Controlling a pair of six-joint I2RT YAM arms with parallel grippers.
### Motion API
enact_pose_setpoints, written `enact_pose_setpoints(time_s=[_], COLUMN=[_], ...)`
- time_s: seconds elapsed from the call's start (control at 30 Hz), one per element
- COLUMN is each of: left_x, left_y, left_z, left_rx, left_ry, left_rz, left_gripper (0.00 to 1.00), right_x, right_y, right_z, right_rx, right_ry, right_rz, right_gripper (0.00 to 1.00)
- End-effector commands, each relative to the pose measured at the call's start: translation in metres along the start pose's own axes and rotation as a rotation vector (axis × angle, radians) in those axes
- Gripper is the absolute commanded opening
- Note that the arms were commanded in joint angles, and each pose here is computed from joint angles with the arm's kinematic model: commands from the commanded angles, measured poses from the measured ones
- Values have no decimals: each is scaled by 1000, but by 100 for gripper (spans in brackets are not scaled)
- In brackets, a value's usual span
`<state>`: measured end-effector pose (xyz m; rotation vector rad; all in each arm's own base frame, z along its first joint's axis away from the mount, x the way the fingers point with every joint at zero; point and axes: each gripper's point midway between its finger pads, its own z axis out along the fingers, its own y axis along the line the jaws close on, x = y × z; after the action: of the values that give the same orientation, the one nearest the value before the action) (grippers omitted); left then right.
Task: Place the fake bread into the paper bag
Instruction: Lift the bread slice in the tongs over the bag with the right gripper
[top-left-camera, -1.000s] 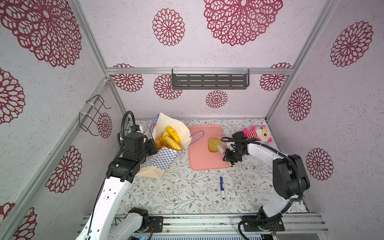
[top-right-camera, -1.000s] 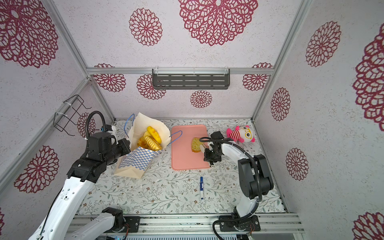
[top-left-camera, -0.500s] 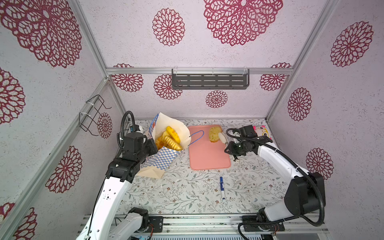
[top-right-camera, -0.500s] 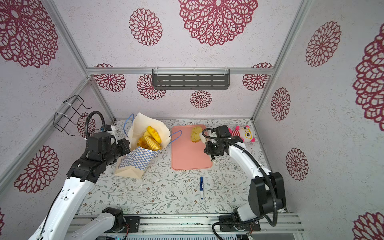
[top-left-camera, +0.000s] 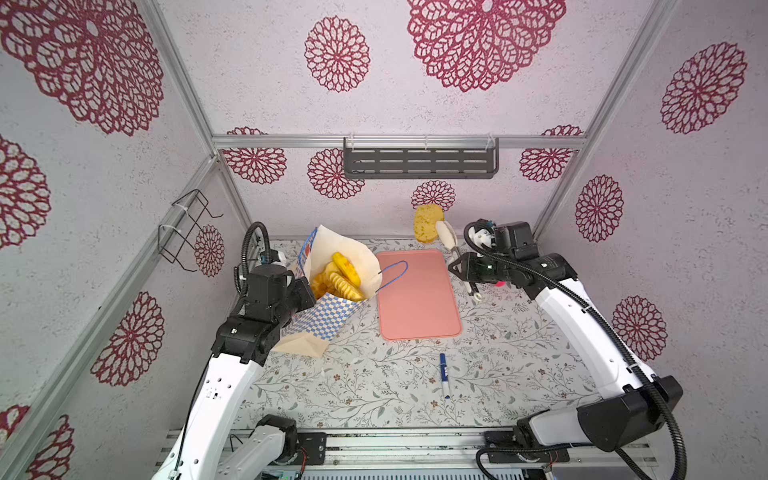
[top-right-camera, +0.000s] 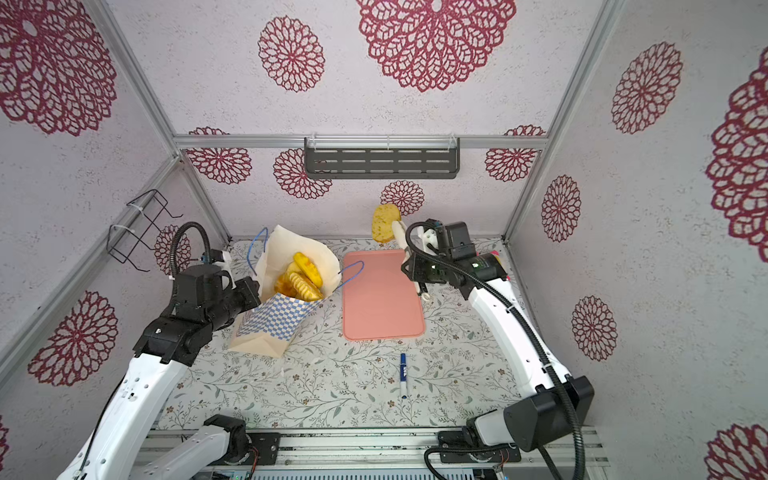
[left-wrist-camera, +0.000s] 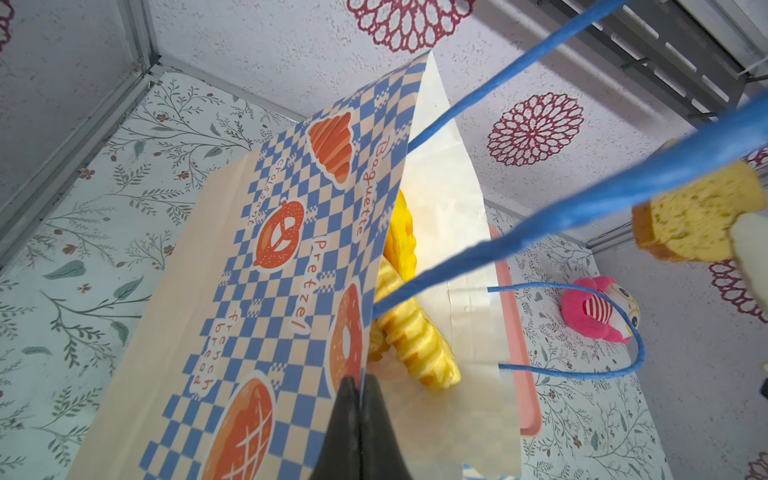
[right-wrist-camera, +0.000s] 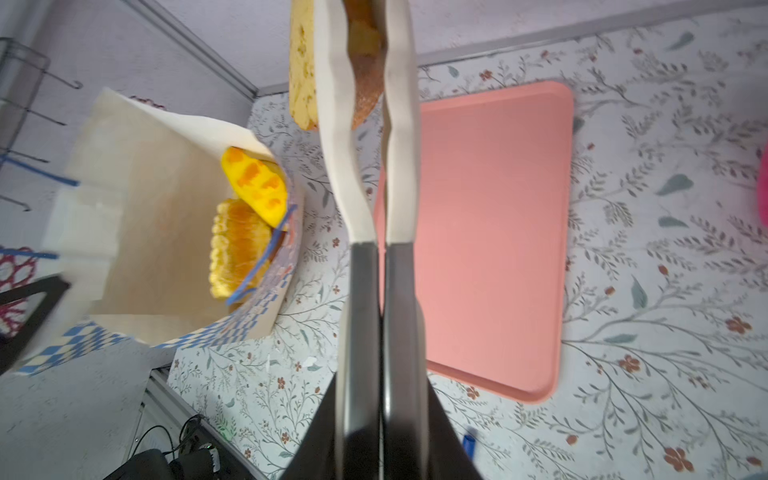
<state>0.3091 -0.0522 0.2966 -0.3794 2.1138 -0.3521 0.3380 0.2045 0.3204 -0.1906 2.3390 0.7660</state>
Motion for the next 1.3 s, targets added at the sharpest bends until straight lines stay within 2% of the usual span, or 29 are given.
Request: enact_pose_setpoints(time_s=[0.0, 0.23, 0.57, 0.7, 1.0, 1.27], left_x=[0, 0, -1, -1, 0, -1], left_y=[8, 8, 10, 10, 11, 15], left_z=[-4, -6, -10, -11, -11, -14], left_rx=[-30, -30, -38, -41, -43, -57], left_ry=[-1, -1, -7, -9, -12, -21], left_rz=[-7, -11, -8, -8, -11, -11], left_gripper=[0, 0, 0, 0, 0, 0], right_x=[-6, 16, 46, 59, 60, 44], right_y=[54, 129, 176, 183, 187, 180], right_z=[-7, 26, 73, 82, 76, 62], right_rx=[-90, -194, -249, -240, -238, -193], right_ry=[-19, 58, 180, 235, 235, 168], right_rz=[-76, -174, -234, -264, -288, -304], right_gripper=[7, 9, 11, 17, 46, 45])
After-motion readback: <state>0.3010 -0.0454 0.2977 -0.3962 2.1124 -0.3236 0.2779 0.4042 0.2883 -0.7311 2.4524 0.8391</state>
